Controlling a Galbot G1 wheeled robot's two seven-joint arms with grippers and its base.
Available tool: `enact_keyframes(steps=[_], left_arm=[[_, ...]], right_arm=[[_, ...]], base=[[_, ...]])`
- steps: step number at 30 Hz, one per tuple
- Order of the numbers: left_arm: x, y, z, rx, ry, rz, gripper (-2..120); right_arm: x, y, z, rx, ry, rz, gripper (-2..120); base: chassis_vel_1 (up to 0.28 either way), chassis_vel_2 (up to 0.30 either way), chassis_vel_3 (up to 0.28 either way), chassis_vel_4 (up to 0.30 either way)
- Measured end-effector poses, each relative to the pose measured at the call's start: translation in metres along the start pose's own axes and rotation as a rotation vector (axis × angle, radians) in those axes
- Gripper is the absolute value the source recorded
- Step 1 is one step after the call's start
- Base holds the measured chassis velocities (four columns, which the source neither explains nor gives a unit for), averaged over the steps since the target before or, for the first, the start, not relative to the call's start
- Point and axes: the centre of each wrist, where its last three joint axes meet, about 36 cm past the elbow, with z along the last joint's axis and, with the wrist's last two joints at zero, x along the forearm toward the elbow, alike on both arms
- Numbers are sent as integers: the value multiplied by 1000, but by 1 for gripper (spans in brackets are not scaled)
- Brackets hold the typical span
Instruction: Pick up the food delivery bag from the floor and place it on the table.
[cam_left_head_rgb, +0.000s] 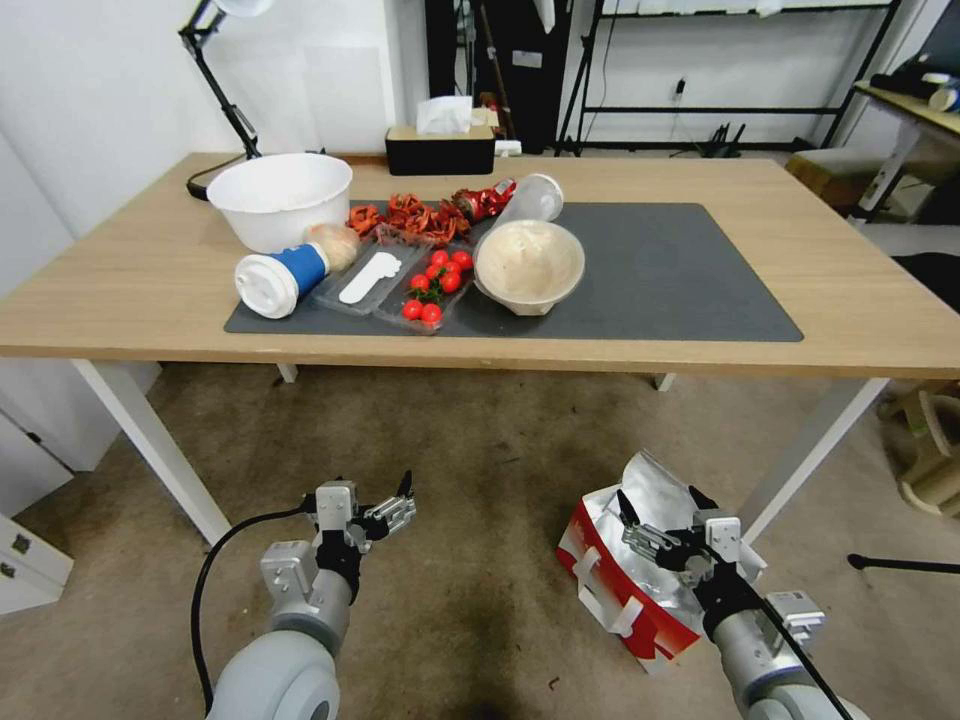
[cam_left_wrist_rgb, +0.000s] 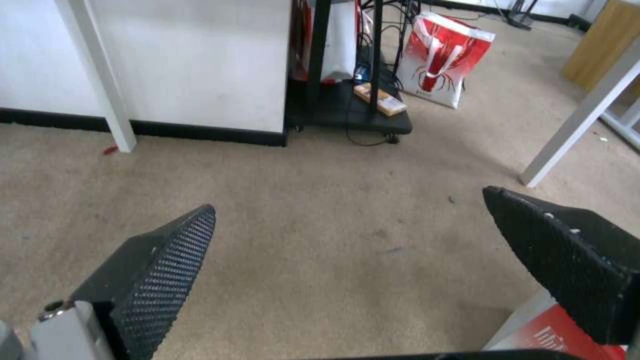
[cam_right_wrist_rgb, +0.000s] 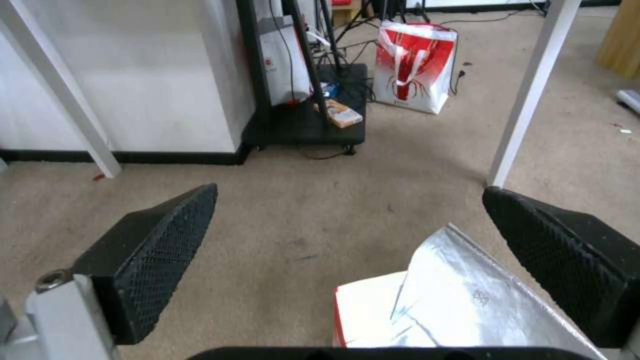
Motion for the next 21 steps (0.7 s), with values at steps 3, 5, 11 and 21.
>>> enact_keyframes(steps=[3,5,11,21], left_arm=[[-1,1,1,-1,2,3,100],[-1,1,1,-1,3,2,100],[-2,1,1,-1,1,5,100],[-3,2,3,-4,6,3,100]], right_arm=[[-1,0,2,0,2,3,100],[-1,-1,3,1,3,4,100],[-2,-1,5,2,4,4,100],[-3,-2,8,4,0,-1,100]], base=[[0,0,0,0],[0,0,0,0],[0,0,0,0],[0,0,0,0]])
